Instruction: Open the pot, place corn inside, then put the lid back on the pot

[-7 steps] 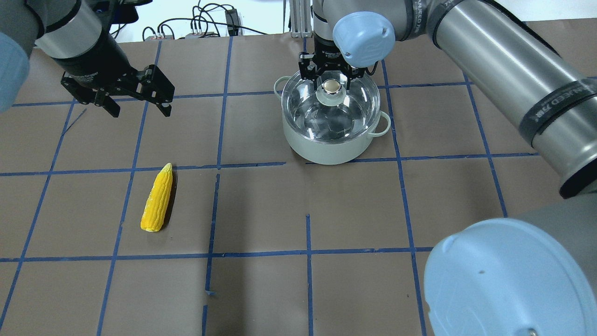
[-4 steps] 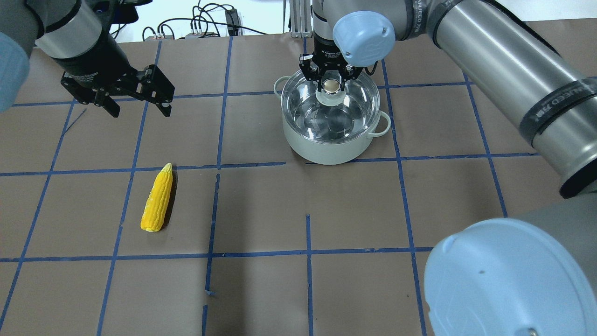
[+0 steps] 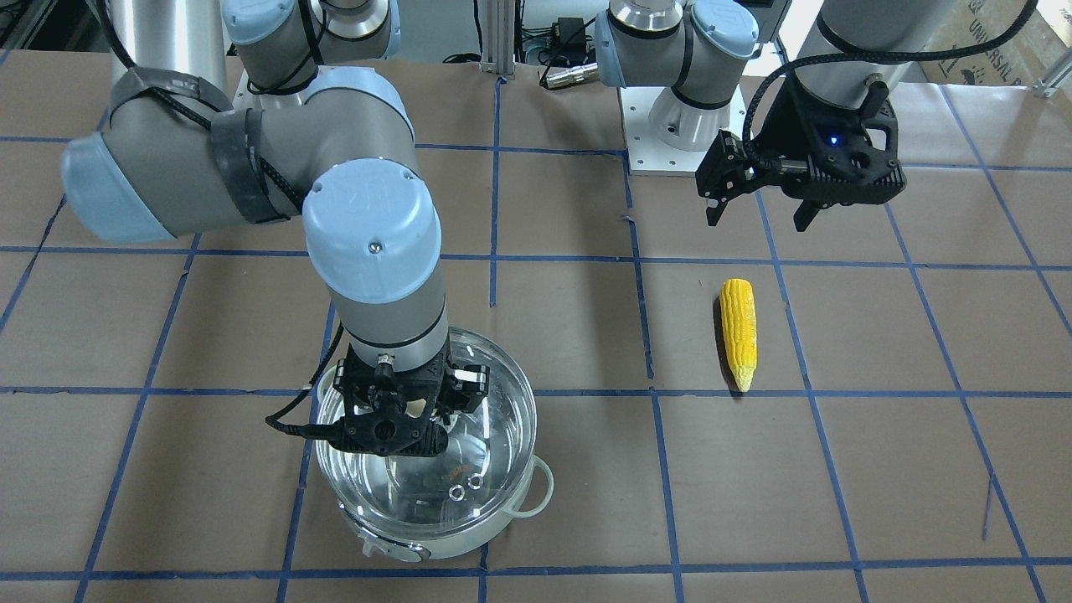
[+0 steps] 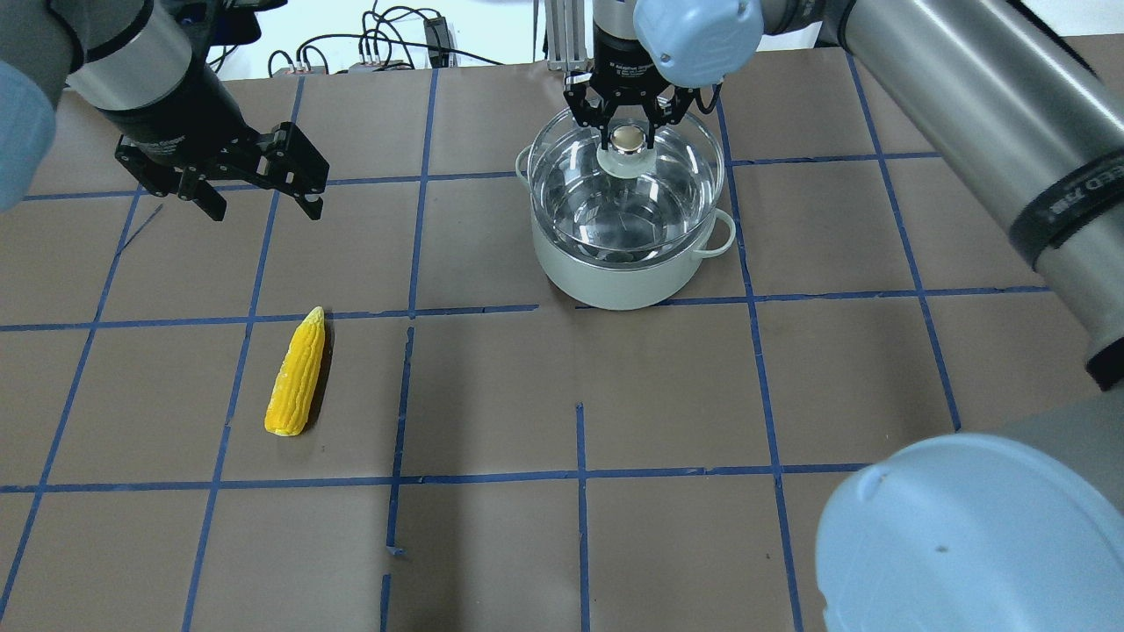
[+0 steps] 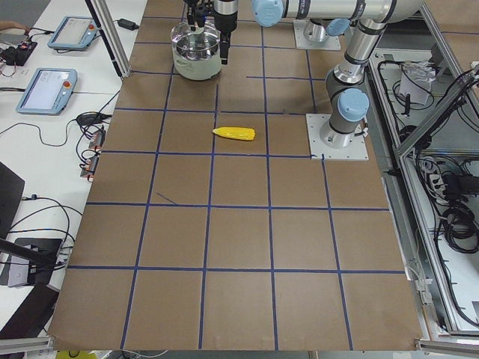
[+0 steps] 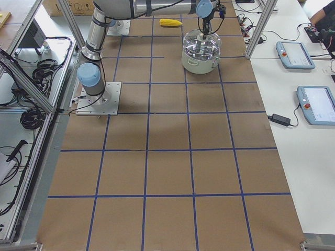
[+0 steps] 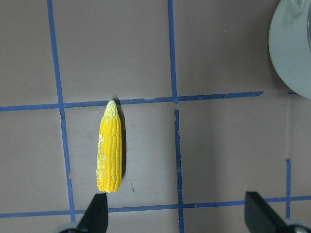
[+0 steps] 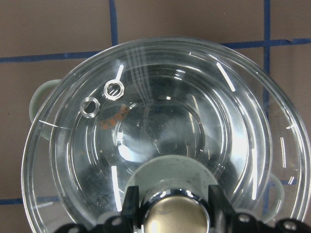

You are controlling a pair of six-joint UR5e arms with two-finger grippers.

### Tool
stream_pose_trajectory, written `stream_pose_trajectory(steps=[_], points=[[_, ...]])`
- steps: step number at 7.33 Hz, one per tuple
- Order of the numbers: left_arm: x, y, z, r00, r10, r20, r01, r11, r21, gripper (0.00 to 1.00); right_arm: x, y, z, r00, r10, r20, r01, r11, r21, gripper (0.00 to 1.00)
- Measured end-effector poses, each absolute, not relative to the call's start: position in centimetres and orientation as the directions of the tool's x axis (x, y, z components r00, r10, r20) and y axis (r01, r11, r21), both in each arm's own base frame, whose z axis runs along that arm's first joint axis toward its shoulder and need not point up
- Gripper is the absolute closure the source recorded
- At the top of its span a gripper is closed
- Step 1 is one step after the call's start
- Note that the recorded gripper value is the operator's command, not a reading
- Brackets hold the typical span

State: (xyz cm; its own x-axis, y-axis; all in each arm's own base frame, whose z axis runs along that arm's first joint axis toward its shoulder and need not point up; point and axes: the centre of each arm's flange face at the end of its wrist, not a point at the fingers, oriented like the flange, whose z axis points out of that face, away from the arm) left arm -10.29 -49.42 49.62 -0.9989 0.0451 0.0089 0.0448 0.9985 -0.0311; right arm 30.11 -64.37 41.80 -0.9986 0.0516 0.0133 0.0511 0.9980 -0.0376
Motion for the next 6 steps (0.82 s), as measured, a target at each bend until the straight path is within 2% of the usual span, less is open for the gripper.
stream_pose_trajectory(steps=[2,4,6], points=[[-10.2,-49.2,48.8,-0.998,0.058,0.011,0.058,0.998,-0.014,0.0,27.6,-62.0,46.9,-0.998,0.05,0.023,0.05,0.999,-0.016,0.59],[-7.1,-48.7,44.5,-0.996,0.082,0.024,0.083,0.994,0.066,0.0,21.4,-59.2,51.7,-0.999,0.043,0.026,0.043,0.999,0.002,0.59],[-1.9,-47.7,37.6,-0.997,0.047,0.057,0.055,0.988,0.144,0.0,15.6,-55.7,51.3,-0.997,0.067,0.028,0.068,0.996,0.06,0.59]])
